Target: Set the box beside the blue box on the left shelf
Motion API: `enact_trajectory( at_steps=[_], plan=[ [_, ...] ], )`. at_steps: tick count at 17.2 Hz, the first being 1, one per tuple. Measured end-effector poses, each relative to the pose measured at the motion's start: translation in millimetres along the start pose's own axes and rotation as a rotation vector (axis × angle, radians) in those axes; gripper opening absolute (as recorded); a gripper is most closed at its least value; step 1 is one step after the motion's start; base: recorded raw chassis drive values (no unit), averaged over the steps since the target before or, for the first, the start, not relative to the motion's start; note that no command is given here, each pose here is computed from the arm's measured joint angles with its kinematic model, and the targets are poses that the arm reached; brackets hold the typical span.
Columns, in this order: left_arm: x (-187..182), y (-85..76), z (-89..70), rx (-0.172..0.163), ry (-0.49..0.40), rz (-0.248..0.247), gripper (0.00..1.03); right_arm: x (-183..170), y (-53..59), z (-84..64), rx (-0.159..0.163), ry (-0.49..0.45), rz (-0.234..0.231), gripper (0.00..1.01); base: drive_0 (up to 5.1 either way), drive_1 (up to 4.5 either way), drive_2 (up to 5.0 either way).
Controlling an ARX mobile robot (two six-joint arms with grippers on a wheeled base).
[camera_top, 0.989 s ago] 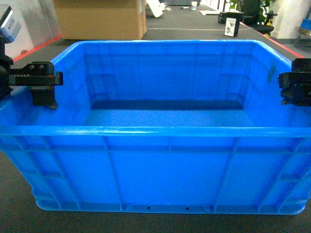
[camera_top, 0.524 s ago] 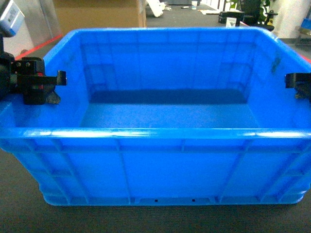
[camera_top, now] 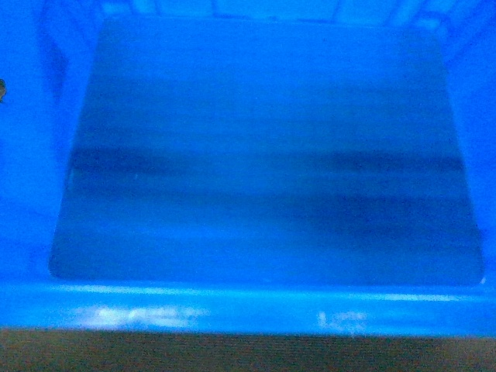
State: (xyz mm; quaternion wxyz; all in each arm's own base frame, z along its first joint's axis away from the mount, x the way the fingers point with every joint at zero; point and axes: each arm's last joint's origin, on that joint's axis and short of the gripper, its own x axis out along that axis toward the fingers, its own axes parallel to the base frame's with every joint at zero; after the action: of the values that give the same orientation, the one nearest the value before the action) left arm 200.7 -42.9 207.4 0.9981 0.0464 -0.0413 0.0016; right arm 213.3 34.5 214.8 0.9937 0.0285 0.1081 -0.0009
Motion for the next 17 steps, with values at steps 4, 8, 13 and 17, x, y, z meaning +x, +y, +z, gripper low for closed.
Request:
enact_trajectory(
  at_steps=[4, 8, 13, 17],
  plan=[
    [-29, 2.2, 1.4, -0.032, -0.071, 0.005, 0.31, -41, 3.2, 3.0, -0.027, -0.122, -0.034, 0.21, 0.0, 0.00, 0.0],
    [-41, 2.7, -3.6, -0.057, -0.070, 0.013, 0.31, -52, 4.8, 1.1, -0.048, -0.146, -0.043, 0.21, 0.0, 0.00, 0.0],
    [-42, 2.5, -4.7, -0.056, -0.068, 0.013, 0.31, -54, 5.8, -2.3, -0.052, -0.146, -0.049, 0.21, 0.0, 0.00, 0.0],
    [-42, 2.5, -4.9, -0.056, -0.066, 0.013, 0.31, -54, 5.8, -2.4, -0.053, -0.145, -0.048, 0.21, -0.3, -0.30, -0.3]
  ],
)
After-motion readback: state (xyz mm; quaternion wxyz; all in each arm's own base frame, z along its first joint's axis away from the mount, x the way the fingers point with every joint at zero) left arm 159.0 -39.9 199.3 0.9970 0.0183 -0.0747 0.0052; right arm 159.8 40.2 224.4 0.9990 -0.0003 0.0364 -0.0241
